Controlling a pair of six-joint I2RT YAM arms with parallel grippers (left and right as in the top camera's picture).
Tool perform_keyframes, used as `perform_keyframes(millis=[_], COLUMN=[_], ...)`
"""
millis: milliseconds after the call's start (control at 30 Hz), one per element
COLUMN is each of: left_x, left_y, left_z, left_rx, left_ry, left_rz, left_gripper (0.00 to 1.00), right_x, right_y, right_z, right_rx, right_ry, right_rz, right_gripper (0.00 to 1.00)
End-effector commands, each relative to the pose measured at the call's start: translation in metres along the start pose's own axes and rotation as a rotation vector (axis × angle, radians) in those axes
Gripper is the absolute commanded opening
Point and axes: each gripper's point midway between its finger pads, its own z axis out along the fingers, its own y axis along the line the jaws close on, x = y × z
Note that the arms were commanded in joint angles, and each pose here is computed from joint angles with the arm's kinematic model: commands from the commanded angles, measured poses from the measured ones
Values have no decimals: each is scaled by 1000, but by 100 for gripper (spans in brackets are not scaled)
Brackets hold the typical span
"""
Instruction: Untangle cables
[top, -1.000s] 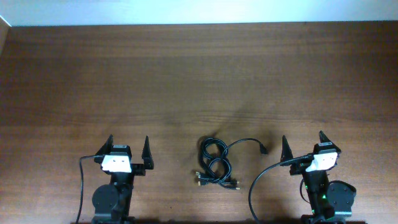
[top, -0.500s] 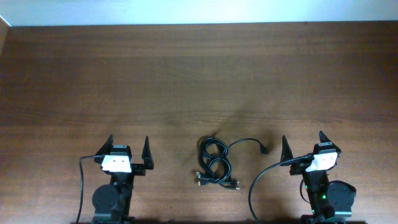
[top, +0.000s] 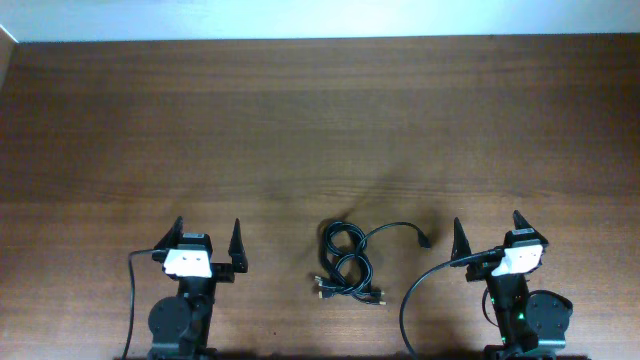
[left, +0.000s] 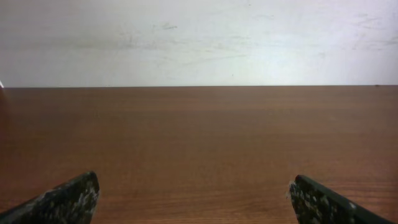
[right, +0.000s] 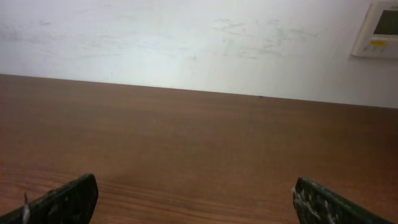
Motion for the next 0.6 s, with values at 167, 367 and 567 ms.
perform_keyframes(millis=[167,367,567], left_x=[-7,-14,-16], left_y=[-7,-7,-7], left_z=[-1,-5,-7], left_rx=[42,41,42], left_ry=[-16,-4,43], left_rz=[15,14,13], left_gripper=[99,99,99], right_x=[1,1,1], right_y=[3,3,3], right_z=[0,0,0], right_rx=[-13,-13,-13], right_ry=[-1,0,-1], right_rz=[-7,-7,-7], right_gripper=[99,99,99])
